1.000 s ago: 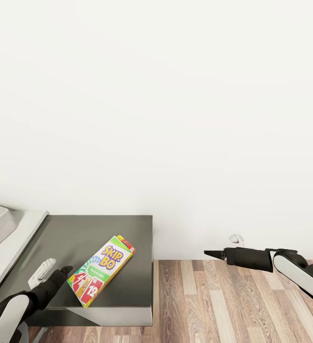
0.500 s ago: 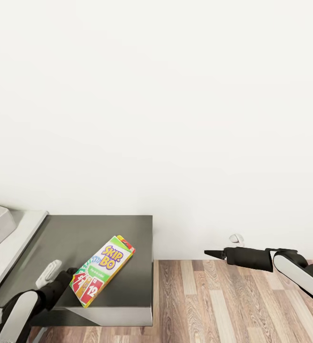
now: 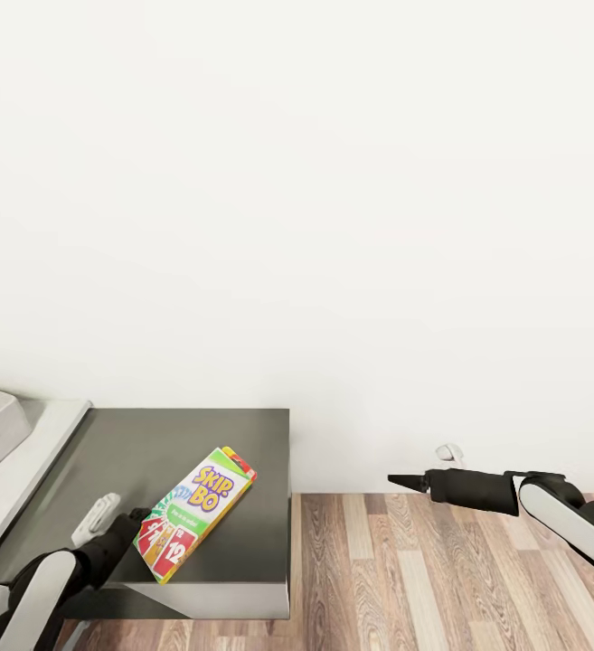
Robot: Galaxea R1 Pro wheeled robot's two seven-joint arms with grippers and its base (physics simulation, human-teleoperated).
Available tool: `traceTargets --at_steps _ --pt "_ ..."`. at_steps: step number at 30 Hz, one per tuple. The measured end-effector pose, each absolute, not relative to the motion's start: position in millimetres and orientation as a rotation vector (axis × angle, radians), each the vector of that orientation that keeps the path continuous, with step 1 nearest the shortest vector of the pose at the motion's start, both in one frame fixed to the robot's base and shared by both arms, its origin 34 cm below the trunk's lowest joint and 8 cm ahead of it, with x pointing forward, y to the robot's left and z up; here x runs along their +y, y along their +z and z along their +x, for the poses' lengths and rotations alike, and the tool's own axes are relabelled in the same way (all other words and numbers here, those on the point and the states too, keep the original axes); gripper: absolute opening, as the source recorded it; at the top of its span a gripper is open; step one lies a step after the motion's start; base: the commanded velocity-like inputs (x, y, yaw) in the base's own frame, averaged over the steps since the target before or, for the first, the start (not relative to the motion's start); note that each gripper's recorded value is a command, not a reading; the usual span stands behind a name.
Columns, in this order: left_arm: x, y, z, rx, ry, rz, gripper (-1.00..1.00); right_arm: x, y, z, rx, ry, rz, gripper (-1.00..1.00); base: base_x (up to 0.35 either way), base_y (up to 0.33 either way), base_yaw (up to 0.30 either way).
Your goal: Put all the toys in the child's room - the three board games (two on the bed and one on the table), the two jigsaw puzzles on the table, and the tennis ball on the table - inside the toy box on the table in the child's room.
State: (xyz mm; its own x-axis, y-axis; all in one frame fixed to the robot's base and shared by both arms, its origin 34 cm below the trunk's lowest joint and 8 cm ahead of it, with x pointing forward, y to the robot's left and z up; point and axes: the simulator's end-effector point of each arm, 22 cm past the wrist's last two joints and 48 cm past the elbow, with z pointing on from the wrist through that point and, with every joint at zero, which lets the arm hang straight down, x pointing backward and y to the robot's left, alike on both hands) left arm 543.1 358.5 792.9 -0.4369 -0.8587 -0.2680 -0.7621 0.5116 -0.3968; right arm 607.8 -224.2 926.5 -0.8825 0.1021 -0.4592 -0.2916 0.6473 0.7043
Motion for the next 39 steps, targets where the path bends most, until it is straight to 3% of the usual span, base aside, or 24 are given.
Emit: traceTargets --at_steps 12,31,39 --pt "356.8 793.3 545.7 2.321 -0.307 -1.332 1.00 -224.1 926.9 607.7 2.402 1.143 -0.149 1.00 0.000 0.000 -0.039" --pt "352.2 791.2 547.7 2.326 -0.311 -1.335 1.00 -225.8 927.7 608.2 2.402 1.140 -0.150 1.00 0.000 0.000 -0.233" --pt "352.8 791.1 547.7 2.325 -0.309 -1.335 1.00 -226.4 927.6 607.8 2.402 1.140 -0.150 1.00 0.000 0.000 -0.097"
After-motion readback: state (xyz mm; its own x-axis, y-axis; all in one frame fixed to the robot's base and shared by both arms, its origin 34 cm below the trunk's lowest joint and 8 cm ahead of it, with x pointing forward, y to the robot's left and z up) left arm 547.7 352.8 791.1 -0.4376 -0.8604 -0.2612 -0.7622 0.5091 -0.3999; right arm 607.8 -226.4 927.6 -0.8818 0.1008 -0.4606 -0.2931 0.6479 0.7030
